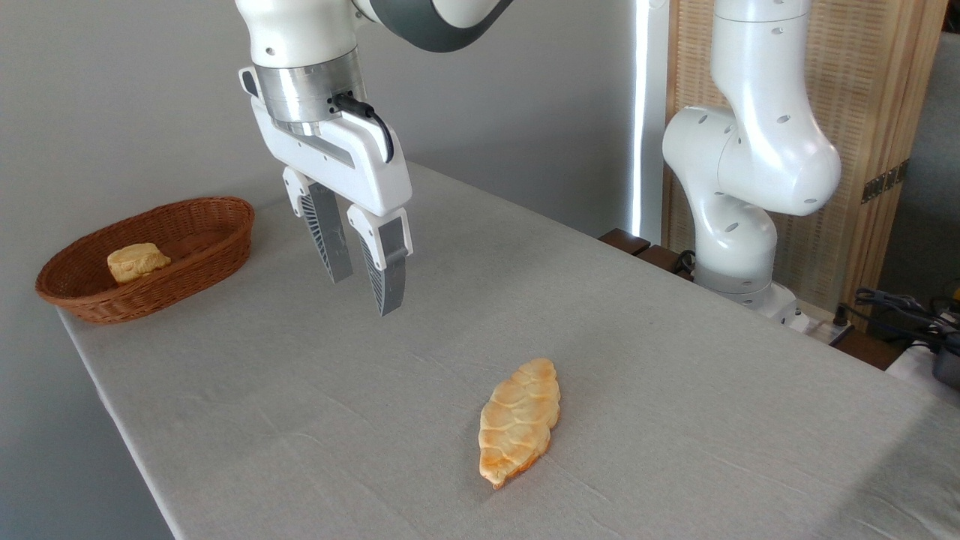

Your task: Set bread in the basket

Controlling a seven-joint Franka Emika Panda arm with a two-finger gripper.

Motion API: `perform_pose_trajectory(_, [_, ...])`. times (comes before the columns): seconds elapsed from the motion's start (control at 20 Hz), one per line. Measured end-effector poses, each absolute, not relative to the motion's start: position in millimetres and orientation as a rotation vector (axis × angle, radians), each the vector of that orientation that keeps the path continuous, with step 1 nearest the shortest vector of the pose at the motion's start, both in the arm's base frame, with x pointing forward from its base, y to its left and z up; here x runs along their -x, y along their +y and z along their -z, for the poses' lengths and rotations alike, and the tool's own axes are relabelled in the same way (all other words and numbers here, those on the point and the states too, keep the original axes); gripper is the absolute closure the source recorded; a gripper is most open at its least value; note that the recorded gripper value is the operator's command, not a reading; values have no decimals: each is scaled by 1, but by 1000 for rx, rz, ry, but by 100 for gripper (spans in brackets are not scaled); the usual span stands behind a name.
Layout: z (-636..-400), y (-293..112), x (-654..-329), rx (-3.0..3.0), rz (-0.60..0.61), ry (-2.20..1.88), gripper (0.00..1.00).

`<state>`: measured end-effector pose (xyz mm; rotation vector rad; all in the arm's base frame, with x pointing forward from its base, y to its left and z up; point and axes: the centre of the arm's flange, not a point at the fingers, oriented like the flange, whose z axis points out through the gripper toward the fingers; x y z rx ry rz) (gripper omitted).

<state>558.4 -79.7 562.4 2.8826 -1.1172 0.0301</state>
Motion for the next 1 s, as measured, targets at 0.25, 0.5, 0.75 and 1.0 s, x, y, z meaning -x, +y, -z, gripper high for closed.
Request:
perform_pose_trajectory(0.25, [-562, -80, -558, -2882, -22, -1115, 0])
perform_pose_trajectory(0.5, [-542, -59, -554, -2894, 44, -1053, 0])
perform_pose_trajectory(0.75, [-495, -15, -533, -2903, 161, -929, 0])
perform_pose_trajectory(1.0, [-453, 15, -523, -2941, 137, -858, 0])
